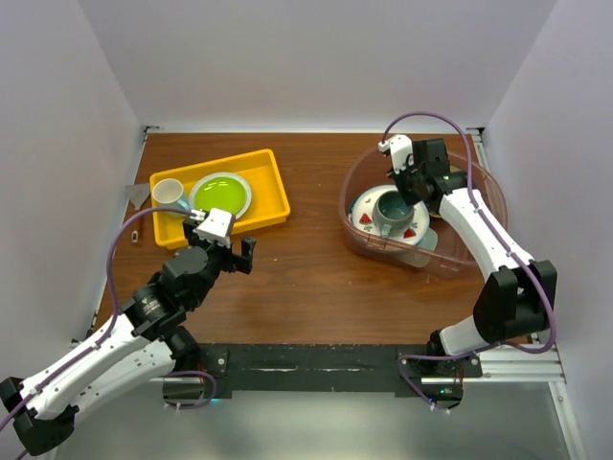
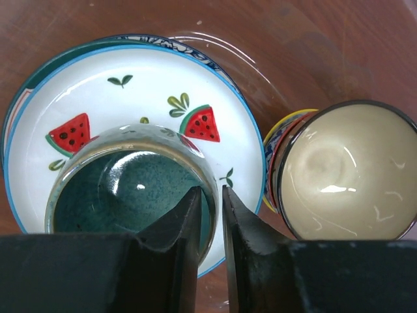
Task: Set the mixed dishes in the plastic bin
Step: Place the cup in the plastic bin.
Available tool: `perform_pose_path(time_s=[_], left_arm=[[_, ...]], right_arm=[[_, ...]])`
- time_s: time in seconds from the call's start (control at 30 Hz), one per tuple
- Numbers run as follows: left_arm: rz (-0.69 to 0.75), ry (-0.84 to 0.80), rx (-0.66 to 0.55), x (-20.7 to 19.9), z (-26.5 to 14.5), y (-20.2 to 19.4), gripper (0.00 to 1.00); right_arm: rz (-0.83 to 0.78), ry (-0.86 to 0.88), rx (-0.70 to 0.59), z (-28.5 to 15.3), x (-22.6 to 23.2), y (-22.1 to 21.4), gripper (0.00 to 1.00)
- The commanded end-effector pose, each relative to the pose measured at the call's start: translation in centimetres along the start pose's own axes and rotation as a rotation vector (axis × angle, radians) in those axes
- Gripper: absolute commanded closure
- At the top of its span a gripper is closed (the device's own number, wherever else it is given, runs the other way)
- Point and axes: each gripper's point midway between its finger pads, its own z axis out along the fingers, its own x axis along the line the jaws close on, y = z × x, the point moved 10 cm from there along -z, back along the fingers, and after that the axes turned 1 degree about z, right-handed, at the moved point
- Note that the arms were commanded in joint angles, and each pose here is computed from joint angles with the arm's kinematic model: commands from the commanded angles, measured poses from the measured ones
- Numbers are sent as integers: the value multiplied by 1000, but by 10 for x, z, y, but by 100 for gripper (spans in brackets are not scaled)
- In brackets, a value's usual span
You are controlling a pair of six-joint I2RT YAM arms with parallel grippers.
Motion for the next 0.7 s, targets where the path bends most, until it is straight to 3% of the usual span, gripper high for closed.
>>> perform_pose_path(time_s=[0.0,0.67], left_arm=[[-7,-3,-31,0,2,4,0],[-34,-17,-56,0,-2,9,0]], right_arm=[[-3,-29,-107,-15,-4,16,75],[37,-1,-282,-90,-2,25,47]])
